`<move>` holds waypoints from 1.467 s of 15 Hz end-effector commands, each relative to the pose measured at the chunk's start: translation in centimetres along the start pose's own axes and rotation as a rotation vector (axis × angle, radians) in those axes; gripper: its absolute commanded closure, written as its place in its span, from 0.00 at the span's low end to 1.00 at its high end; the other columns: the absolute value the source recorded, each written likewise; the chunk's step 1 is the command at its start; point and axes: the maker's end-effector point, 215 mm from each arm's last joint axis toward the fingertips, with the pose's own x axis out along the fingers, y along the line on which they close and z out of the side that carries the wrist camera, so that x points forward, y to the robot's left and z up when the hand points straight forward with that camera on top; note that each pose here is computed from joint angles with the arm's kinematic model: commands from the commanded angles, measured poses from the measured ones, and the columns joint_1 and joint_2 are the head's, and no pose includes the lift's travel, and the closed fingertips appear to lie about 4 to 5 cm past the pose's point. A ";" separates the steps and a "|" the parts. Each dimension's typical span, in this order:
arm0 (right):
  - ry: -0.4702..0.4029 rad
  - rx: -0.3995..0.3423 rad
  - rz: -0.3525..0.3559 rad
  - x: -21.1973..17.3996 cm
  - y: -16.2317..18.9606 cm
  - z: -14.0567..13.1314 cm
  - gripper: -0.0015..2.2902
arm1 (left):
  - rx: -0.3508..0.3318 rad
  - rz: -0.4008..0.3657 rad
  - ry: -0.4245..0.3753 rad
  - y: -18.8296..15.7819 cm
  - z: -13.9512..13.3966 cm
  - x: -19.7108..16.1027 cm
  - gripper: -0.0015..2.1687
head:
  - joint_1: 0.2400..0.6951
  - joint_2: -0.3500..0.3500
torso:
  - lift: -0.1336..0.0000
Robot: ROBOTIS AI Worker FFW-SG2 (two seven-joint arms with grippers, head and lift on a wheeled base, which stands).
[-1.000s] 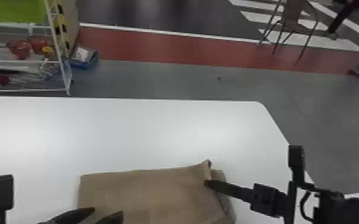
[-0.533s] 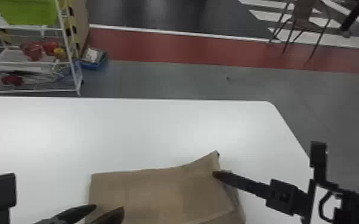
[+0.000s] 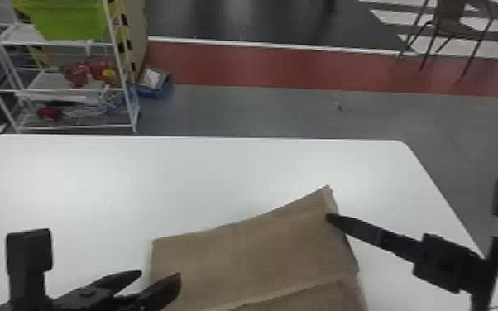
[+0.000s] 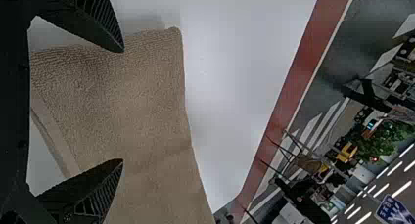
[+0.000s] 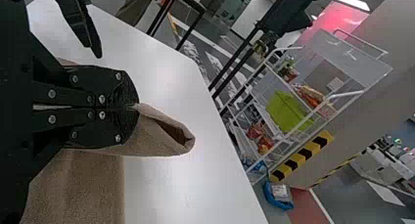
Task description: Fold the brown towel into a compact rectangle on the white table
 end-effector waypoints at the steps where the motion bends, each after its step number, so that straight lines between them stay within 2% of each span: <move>1: -0.083 -0.015 -0.013 -3.3 -0.1 2.4 0.58 | 0.001 0.004 -0.002 0.3 0.1 -0.2 0.04 | 1.00 0.33 | 0.09; 3: -0.115 0.025 -0.056 -5.1 -2.4 2.6 0.58 | 0.000 0.002 -0.004 0.2 0.2 -0.1 0.04 | 1.00 0.28 | 0.09; 6: -0.092 0.196 -0.082 -5.9 -7.2 -1.1 0.58 | 0.012 0.000 -0.002 -0.2 0.4 0.5 0.04 | 1.00 0.19 | 0.09; 8: -0.071 0.229 -0.091 -5.7 -8.0 -2.4 0.58 | 0.017 -0.009 0.003 -0.7 0.2 0.8 0.04 | 1.00 0.15 | 0.09; 10: -0.060 0.246 -0.130 -6.0 -9.3 -3.2 0.58 | 0.027 -0.018 0.014 -1.4 -0.1 1.1 0.04 | 1.00 0.11 | 0.09; 14: -0.027 0.362 -0.180 -5.3 -13.2 -6.1 0.58 | 0.034 -0.018 0.036 -1.8 -1.2 1.3 0.04 | 1.00 0.04 | 0.09; 16: -0.050 0.366 -0.182 -5.1 -14.6 -5.9 0.58 | 0.043 -0.012 0.053 -2.0 -1.9 1.4 0.04 | 1.00 0.03 | 0.09; 17: -0.065 0.371 -0.158 -4.8 -14.6 -5.6 0.58 | 0.044 -0.017 0.057 -2.3 -2.2 1.5 0.04 | 1.00 0.02 | 0.09; 20: -0.072 0.374 -0.144 -4.4 -14.6 -5.1 0.58 | 0.033 -0.022 0.077 -2.4 -3.5 1.3 0.05 | 1.00 0.00 | 0.09; 22: -0.059 0.371 -0.134 -3.8 -14.3 -5.3 0.58 | 0.059 -0.015 0.028 -2.4 -3.1 0.9 0.05 | 1.00 0.00 | 0.09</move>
